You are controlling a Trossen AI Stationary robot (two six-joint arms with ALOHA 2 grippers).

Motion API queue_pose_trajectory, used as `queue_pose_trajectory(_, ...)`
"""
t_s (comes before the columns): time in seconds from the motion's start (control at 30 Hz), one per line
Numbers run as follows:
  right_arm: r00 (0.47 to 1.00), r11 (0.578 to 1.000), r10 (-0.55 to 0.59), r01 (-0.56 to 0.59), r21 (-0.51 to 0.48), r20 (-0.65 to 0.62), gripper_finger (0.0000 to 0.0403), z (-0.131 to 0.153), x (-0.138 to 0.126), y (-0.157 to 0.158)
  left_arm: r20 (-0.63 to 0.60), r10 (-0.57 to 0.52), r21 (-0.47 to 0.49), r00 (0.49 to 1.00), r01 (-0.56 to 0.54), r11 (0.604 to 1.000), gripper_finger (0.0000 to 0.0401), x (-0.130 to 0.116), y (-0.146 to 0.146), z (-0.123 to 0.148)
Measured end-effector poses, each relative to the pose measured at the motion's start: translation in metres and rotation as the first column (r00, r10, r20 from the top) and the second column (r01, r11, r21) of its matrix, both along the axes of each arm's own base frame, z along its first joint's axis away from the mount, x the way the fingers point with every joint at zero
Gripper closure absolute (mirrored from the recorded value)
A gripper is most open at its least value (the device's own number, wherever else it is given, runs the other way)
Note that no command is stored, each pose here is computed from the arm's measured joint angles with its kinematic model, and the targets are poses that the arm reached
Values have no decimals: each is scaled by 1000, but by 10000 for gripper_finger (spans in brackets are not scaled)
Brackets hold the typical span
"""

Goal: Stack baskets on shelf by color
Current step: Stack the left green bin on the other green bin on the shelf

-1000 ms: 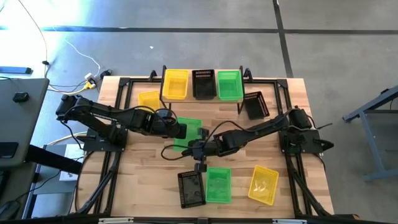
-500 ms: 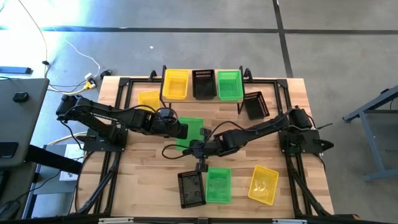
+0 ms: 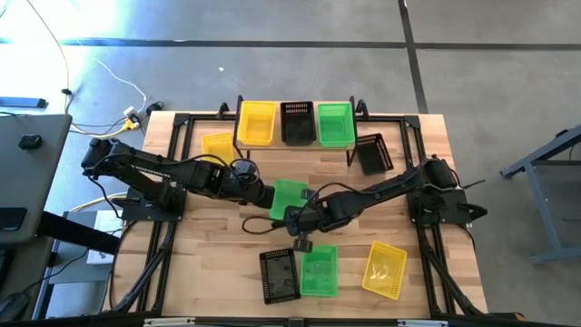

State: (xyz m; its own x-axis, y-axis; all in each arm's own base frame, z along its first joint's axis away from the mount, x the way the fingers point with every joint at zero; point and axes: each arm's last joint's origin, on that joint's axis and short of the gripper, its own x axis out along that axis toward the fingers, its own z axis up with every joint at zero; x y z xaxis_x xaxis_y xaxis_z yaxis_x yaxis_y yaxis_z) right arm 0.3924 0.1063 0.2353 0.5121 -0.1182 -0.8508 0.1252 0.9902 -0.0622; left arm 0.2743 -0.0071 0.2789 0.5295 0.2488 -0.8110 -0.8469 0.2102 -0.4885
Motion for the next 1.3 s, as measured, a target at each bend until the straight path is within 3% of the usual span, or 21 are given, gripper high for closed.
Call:
queue_pose_trajectory(0.33, 997, 998, 51, -53, -26, -60, 403, 33, -34, 8, -15, -56, 69, 998, 57, 996, 264, -2, 1, 2)
queue_pose_trajectory(0.63, 998, 996, 57, -59, -67, -30, 403, 69, -63, 0, 42, -27, 202, 999, 18, 979, 270, -8, 7, 17)
queue_pose_trajectory(0.97, 990, 968, 108, -85, -236, 86, 403, 123, -100, -29, 115, -57, 261, 992, 25, 965, 270, -16, 19, 35)
queue_pose_trajectory(1.3, 978, 903, 117, -30, -429, 176, 403, 172, -145, -83, 122, -40, 275, 992, 5, 961, 270, -17, 28, 37)
